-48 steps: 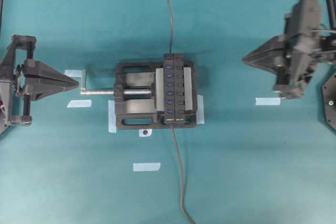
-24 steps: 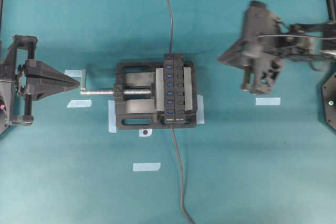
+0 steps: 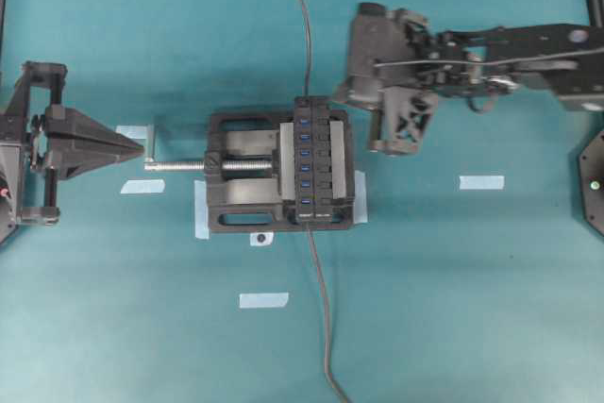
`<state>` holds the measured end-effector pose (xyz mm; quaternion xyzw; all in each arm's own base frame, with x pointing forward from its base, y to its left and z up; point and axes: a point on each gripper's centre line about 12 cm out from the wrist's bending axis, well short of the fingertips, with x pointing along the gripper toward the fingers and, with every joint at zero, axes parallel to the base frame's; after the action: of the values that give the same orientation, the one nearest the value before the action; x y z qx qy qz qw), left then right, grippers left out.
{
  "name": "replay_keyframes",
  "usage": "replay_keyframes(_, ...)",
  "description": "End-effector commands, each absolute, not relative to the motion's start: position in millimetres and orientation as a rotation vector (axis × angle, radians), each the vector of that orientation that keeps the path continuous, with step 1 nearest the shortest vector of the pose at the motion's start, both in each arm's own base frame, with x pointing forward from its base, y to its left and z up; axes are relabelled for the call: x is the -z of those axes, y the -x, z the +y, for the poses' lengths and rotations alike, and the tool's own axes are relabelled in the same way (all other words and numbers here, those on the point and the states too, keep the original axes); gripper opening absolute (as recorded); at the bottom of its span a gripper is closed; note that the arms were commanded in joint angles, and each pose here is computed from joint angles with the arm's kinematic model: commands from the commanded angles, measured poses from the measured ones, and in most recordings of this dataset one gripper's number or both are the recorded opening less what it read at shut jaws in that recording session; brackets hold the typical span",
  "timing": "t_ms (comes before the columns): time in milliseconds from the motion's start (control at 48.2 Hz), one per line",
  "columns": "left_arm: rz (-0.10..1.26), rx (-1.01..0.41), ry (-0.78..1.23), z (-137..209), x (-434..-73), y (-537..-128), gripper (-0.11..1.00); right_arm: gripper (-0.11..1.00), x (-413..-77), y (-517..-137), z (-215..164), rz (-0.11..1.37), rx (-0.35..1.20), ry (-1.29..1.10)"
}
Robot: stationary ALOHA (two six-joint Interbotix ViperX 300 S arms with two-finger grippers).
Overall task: Insert the USB into the second port from the front of the fixed hub.
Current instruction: 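Lower the open right gripper around the black USB plug at the hub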
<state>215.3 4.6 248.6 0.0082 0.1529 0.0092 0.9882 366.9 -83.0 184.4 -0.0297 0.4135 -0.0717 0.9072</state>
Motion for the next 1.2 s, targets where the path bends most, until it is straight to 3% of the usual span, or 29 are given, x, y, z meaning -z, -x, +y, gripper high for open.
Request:
replay_keyframes(0, 0.276, -0.020, -0.020, 5.1, -259.1, -219.3, 0.00, 0.03, -194.2, -377.1, -86.5, 0.817, 0.148, 0.081)
replay_keyframes(892, 0.284, -0.029, -0.024, 7.5, -260.1, -222.5, 0.00, 0.06, -184.8, -390.1, -91.7, 0.822, 0.143, 0.098)
replay_keyframes(1057, 0.288, -0.029, -0.041, 7.9, -259.8, -222.4, 0.00, 0.21, -185.8, -392.8, -92.2, 0.802, 0.146, 0.096)
replay_keyframes(1182, 0.286, -0.029, -0.041, 7.9, -260.4, -222.6, 0.00, 0.49, -185.1, -393.5, -92.4, 0.798, 0.148, 0.093)
